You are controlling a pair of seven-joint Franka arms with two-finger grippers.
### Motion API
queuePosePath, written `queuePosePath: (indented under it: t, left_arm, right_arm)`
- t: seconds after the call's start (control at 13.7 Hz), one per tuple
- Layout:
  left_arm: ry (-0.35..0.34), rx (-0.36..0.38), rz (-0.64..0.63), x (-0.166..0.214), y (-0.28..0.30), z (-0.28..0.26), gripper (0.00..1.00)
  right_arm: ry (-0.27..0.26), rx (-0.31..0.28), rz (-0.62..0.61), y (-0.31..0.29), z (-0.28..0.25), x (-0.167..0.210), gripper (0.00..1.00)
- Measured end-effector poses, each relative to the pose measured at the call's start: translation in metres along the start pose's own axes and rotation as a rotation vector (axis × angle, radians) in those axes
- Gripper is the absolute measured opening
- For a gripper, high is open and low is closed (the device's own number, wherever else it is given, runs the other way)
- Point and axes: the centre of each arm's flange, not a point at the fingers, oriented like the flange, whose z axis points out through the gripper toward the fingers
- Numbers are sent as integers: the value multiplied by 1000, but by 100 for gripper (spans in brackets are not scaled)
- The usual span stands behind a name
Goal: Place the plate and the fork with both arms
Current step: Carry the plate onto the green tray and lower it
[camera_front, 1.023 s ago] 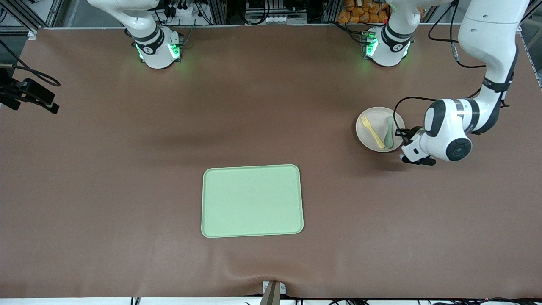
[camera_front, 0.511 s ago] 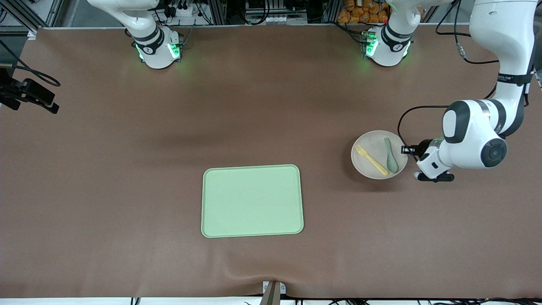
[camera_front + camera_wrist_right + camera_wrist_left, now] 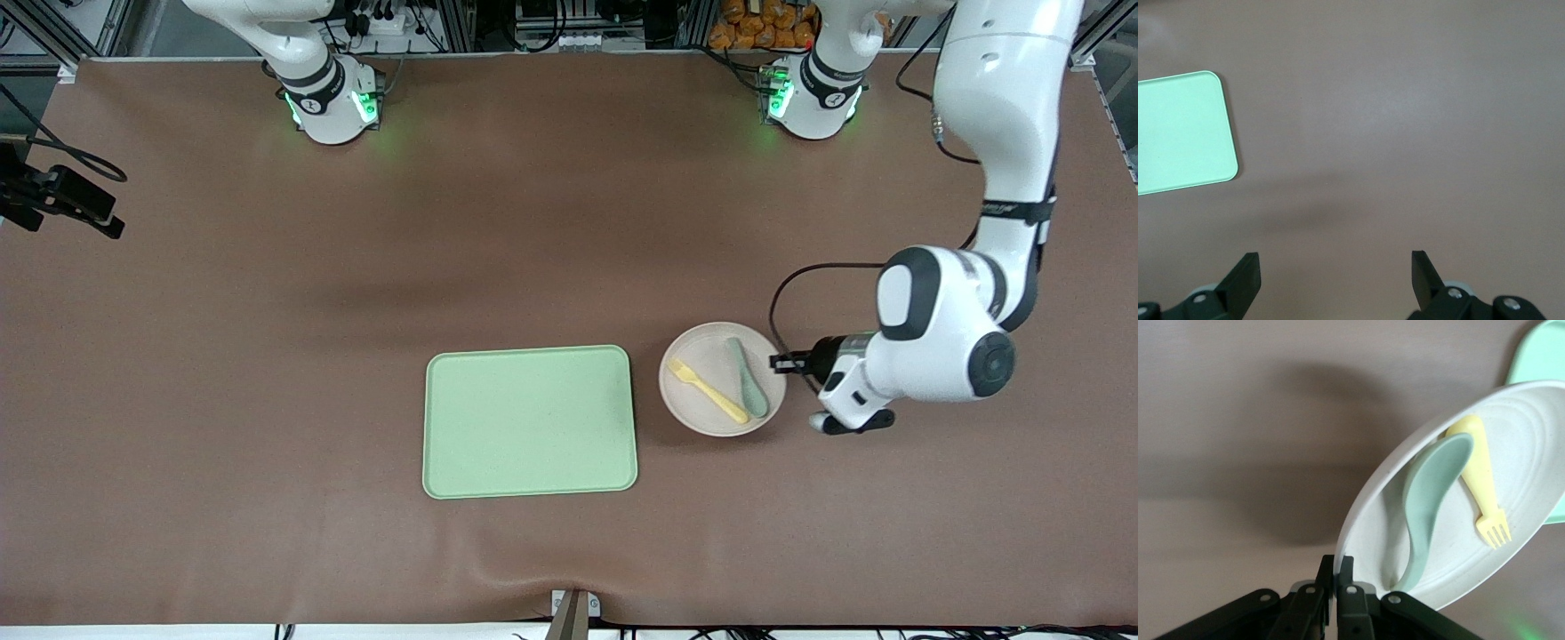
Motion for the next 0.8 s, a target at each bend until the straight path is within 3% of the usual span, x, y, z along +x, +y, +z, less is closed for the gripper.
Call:
queuePosePath:
  t: [0.15, 0.37, 0.8]
  left_arm:
    - [18, -18, 22, 13, 31, 13, 6]
    - [119, -74, 32, 28, 76, 38, 6]
    - [226, -82, 94, 24, 139, 112, 6]
  right_arm:
    - [0, 0, 1, 0, 0, 0, 100]
    - [0, 0, 2, 1, 0, 0, 100]
    - [0, 0, 3, 2, 0, 0, 100]
